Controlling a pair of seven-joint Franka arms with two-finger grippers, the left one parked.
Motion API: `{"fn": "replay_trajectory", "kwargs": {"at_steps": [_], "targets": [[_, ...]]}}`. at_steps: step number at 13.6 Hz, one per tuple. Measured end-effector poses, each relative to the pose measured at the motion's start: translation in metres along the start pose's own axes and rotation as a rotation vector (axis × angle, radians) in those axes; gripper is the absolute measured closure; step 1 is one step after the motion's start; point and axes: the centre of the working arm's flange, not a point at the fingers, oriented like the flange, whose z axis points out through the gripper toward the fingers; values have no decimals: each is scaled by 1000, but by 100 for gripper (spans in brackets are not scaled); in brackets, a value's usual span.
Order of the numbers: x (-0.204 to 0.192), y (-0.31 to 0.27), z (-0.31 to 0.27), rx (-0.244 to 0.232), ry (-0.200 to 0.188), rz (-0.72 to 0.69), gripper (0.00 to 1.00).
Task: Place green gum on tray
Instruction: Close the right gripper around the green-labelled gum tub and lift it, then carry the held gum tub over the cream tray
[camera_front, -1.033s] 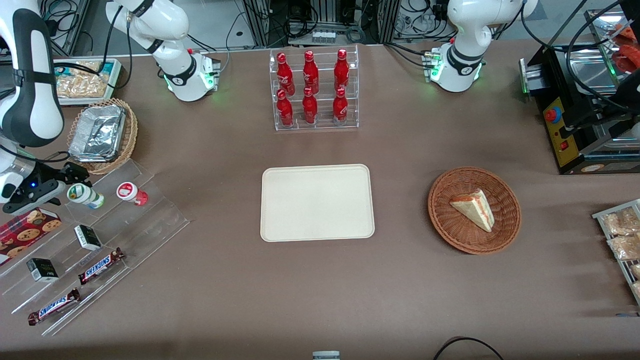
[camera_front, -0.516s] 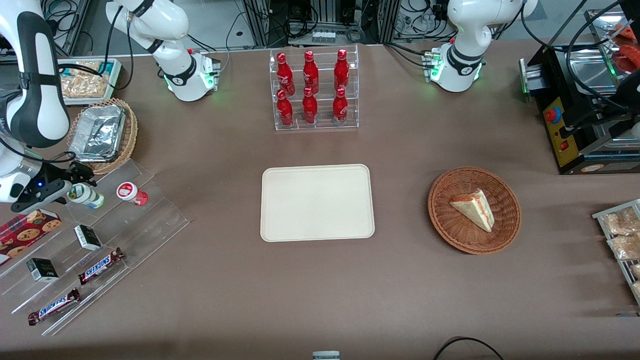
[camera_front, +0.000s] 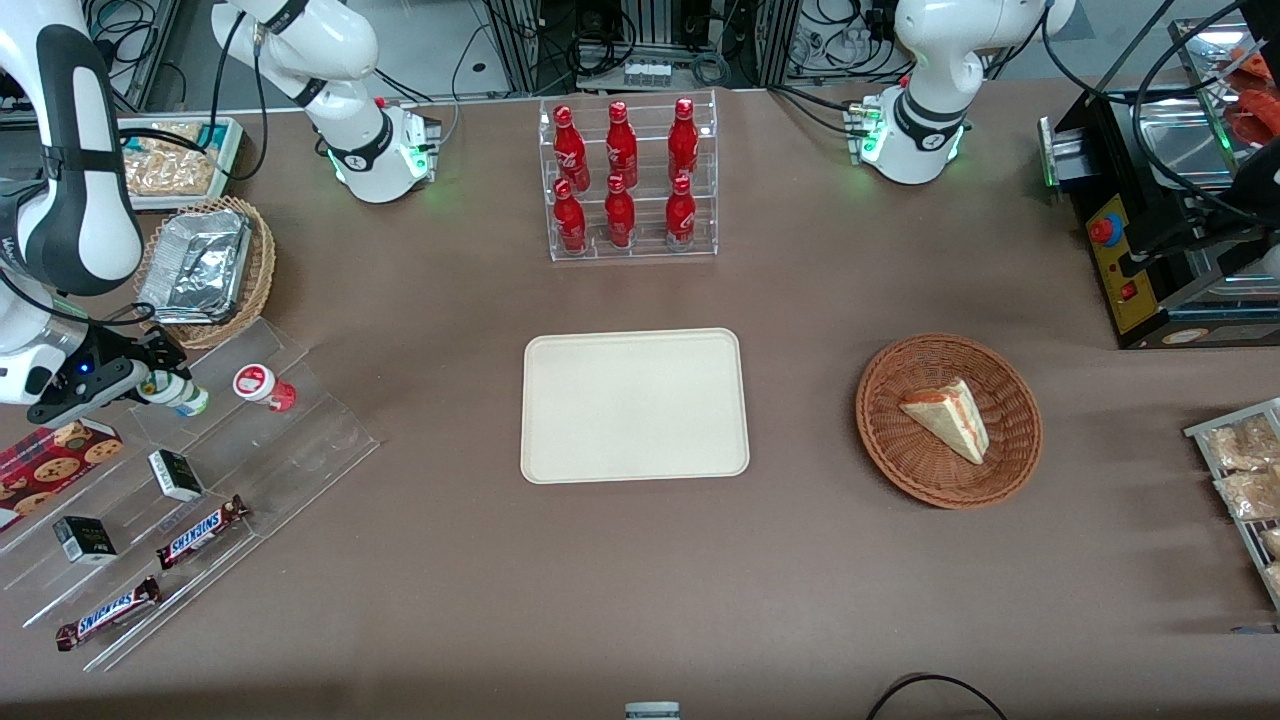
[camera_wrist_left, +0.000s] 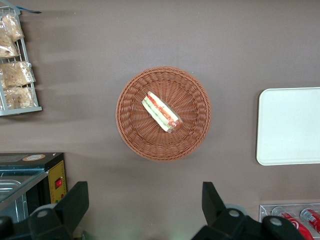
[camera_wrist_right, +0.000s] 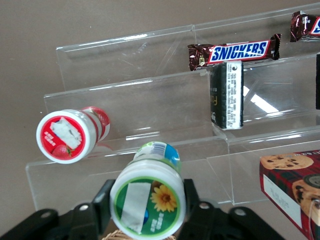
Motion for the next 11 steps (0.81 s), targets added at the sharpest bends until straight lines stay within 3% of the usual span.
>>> {"fn": "replay_trajectory", "kwargs": {"at_steps": [5, 11], "targets": [[2, 1, -8, -5, 4, -2, 41], [36, -16, -112, 48, -34, -27, 41]]}}
